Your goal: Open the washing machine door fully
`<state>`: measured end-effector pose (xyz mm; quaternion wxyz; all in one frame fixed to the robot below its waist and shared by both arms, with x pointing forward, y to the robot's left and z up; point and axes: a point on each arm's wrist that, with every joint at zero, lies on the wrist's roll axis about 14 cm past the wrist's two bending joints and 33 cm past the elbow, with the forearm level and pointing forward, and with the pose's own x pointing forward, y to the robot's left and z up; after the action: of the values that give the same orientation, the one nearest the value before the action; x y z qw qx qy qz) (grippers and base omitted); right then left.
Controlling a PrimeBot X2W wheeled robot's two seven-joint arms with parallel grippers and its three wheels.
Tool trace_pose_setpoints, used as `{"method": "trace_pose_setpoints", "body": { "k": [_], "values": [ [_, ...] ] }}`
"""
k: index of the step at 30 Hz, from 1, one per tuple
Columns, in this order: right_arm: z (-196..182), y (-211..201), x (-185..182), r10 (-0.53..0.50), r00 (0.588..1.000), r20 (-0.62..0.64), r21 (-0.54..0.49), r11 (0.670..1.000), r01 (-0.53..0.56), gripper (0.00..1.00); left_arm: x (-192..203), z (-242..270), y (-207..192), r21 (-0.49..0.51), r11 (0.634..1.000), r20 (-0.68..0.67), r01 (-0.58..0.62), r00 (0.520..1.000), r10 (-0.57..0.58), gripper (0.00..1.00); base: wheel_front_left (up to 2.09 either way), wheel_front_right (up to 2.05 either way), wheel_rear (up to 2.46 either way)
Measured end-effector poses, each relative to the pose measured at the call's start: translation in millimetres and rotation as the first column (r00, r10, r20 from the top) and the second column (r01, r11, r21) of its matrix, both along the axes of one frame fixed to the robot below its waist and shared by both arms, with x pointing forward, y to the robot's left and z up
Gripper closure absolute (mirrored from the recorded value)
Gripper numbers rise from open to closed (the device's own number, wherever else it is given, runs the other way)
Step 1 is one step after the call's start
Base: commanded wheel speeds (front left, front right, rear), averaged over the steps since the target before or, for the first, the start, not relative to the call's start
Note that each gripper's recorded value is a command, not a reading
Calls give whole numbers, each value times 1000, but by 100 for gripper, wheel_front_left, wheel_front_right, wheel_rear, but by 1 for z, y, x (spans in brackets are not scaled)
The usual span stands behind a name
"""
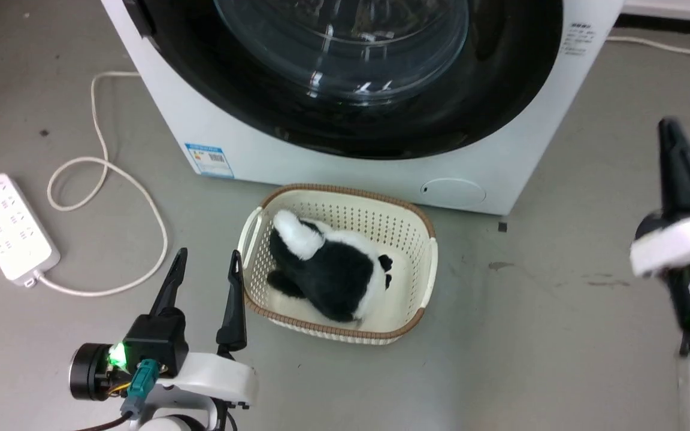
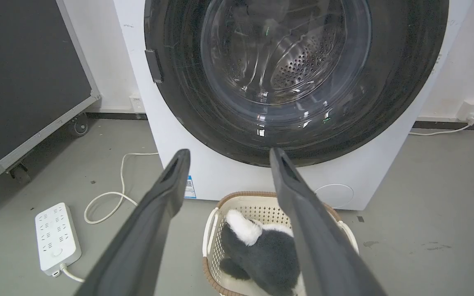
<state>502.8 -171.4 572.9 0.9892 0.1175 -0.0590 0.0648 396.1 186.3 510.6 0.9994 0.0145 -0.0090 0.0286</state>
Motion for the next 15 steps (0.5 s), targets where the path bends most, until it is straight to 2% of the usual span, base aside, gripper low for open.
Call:
{"method": "trace_pose_setpoints", "body": {
  "k": [8, 15],
  "values": [
    [8, -2, 44, 1, 999, -37, 175, 985, 6, 100, 7, -5, 3, -1, 1000, -2, -13, 1000, 13, 0, 0, 0, 0],
    [-6, 2, 80, 38, 989, -142, 313, 950, 9, 100, 10, -9, 7, 6, 1000, -3, -27, 1000, 27, 0, 0, 0, 0]
  ]
}}
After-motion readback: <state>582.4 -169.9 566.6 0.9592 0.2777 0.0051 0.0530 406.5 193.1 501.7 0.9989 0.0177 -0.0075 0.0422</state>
